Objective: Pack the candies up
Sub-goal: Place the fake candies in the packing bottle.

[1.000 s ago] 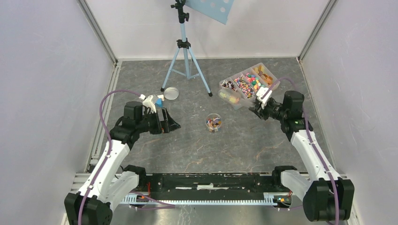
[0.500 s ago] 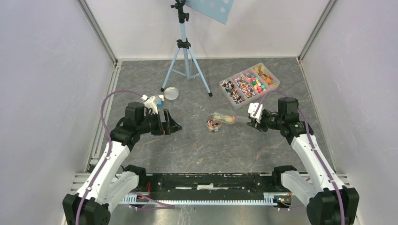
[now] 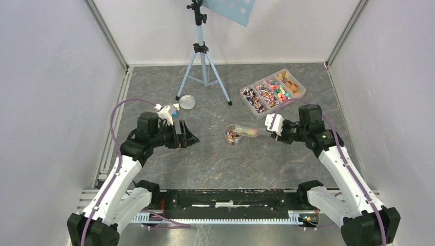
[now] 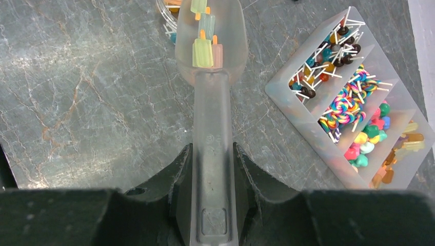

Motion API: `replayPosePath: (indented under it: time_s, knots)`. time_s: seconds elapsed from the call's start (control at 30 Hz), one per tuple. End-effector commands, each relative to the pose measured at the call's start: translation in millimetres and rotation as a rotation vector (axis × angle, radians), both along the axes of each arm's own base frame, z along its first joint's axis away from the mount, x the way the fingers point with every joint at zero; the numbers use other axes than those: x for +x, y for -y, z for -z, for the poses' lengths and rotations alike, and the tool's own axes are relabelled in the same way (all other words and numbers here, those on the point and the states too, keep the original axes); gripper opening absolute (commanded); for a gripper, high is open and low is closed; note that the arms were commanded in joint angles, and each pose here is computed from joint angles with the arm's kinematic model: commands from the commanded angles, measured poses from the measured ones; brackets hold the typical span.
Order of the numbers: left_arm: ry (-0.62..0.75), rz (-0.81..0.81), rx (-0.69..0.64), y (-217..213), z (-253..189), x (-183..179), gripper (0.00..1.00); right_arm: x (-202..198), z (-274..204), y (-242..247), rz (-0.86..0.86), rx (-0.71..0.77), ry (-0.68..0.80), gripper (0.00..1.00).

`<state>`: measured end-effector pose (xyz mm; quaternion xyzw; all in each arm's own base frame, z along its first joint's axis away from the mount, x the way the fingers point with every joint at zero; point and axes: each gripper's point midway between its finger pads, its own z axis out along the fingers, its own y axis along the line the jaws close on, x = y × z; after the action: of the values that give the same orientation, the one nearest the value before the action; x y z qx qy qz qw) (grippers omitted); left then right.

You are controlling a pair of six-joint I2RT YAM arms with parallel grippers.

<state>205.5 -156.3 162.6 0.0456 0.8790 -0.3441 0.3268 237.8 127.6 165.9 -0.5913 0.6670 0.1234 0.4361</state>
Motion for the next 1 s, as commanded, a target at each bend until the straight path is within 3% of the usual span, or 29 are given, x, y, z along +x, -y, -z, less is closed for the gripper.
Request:
replayPosePath:
  time_s: [0.0, 0.97]
  knots:
    - [0.045, 0.009, 0.025, -2, -2, 3, 1.0, 5, -18, 0, -0.003, -0.052, 0.044, 0.0]
    - [0.073, 0.001, 0.025, -4, -7, 2, 1.0, 15, -24, -11, 0.047, -0.299, -0.014, 0.0]
